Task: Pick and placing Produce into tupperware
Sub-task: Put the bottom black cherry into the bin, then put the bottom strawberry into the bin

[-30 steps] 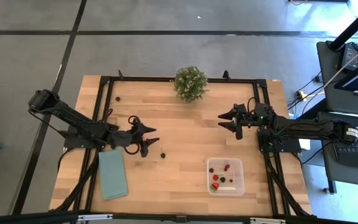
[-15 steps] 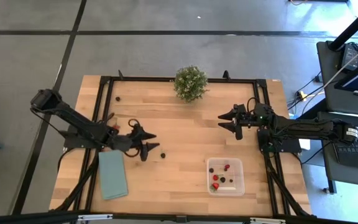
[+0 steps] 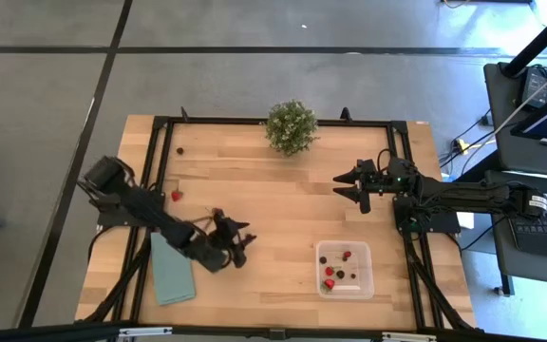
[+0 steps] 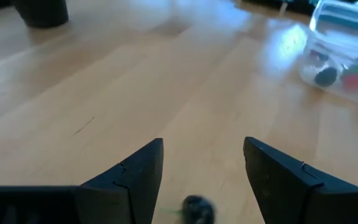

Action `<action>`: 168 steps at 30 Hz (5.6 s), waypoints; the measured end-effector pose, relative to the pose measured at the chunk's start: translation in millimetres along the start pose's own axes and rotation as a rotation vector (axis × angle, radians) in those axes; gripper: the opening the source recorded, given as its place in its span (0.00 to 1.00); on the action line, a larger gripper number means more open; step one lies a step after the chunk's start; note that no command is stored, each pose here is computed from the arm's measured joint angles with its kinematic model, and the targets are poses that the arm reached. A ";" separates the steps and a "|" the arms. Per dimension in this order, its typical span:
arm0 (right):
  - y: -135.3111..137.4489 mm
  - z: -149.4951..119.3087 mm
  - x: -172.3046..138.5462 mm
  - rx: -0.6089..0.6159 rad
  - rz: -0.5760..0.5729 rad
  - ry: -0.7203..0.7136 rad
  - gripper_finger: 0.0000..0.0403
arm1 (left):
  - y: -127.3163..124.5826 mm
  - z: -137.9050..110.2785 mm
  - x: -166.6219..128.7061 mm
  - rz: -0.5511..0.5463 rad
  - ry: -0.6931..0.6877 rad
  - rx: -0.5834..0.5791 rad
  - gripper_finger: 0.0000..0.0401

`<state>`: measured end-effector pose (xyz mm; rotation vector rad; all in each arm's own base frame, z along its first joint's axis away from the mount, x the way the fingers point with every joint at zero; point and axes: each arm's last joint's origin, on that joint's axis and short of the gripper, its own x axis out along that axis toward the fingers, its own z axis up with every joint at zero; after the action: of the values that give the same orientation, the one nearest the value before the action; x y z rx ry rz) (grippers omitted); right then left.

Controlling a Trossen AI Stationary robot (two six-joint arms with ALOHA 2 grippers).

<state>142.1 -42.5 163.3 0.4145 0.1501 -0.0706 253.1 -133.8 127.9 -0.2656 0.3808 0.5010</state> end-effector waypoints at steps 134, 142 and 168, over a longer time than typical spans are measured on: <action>-3.6 -9.9 -0.5 0.013 -0.036 0.100 0.56 | -116.4 94.2 186.3 -0.703 0.110 0.417 0.26; -3.6 -9.9 -0.5 0.035 -0.038 0.099 0.56 | -114.0 89.4 191.0 -0.694 0.132 0.396 0.31; -3.6 -10.1 -0.6 0.032 -0.038 0.101 0.56 | -96.4 131.1 188.5 -0.663 0.052 0.374 0.46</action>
<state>139.8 -41.6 152.9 0.4479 0.2561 -0.0894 492.8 -93.1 181.8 -0.0309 0.4038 -0.2303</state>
